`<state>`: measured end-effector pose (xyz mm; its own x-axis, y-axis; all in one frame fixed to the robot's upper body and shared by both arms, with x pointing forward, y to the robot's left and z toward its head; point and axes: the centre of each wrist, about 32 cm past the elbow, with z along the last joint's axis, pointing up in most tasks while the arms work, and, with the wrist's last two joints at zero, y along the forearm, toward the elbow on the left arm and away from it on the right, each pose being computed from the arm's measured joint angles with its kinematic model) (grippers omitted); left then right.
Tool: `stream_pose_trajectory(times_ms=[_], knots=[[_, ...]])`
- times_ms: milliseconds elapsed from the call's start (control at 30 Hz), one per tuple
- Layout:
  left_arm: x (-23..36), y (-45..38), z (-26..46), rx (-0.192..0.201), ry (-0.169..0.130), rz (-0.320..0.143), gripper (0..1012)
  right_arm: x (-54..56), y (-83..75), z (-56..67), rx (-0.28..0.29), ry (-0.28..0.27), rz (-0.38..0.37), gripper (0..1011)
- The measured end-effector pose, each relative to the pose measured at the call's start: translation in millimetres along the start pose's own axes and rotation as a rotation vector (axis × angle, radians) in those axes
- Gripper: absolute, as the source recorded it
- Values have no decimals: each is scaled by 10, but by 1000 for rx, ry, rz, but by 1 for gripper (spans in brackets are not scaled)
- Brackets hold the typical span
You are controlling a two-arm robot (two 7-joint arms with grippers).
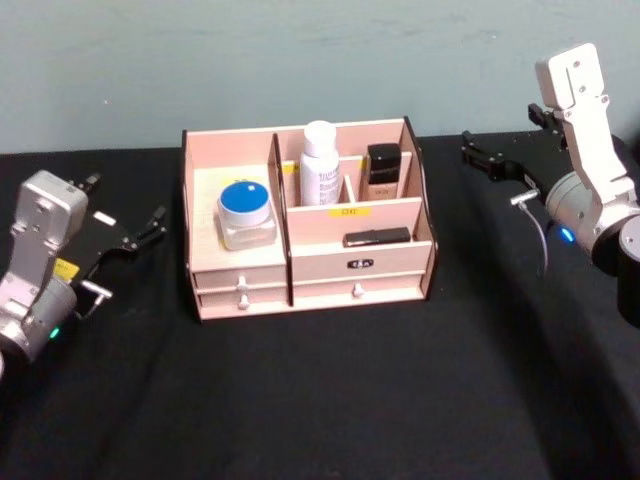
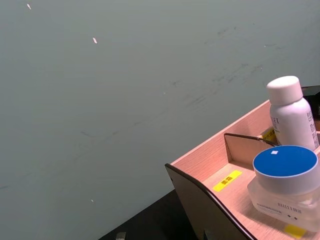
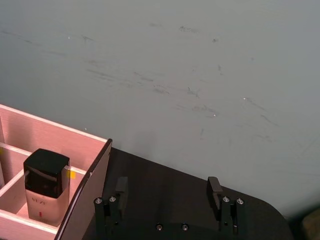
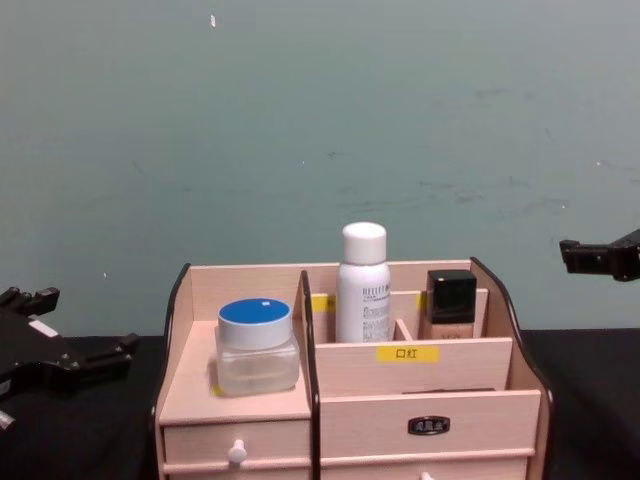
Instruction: Pick up the facial cleanser and watermelon frost from the table and place them into the tiered storage box.
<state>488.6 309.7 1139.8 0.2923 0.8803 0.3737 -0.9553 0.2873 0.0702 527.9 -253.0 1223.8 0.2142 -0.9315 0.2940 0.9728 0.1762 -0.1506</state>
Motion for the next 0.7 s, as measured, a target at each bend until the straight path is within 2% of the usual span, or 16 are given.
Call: stream_pose_trajectory(times_ms=[700], knots=[[0, 0, 0, 0, 0, 0, 1010, 5, -1, 14, 5, -1, 2, 1002]])
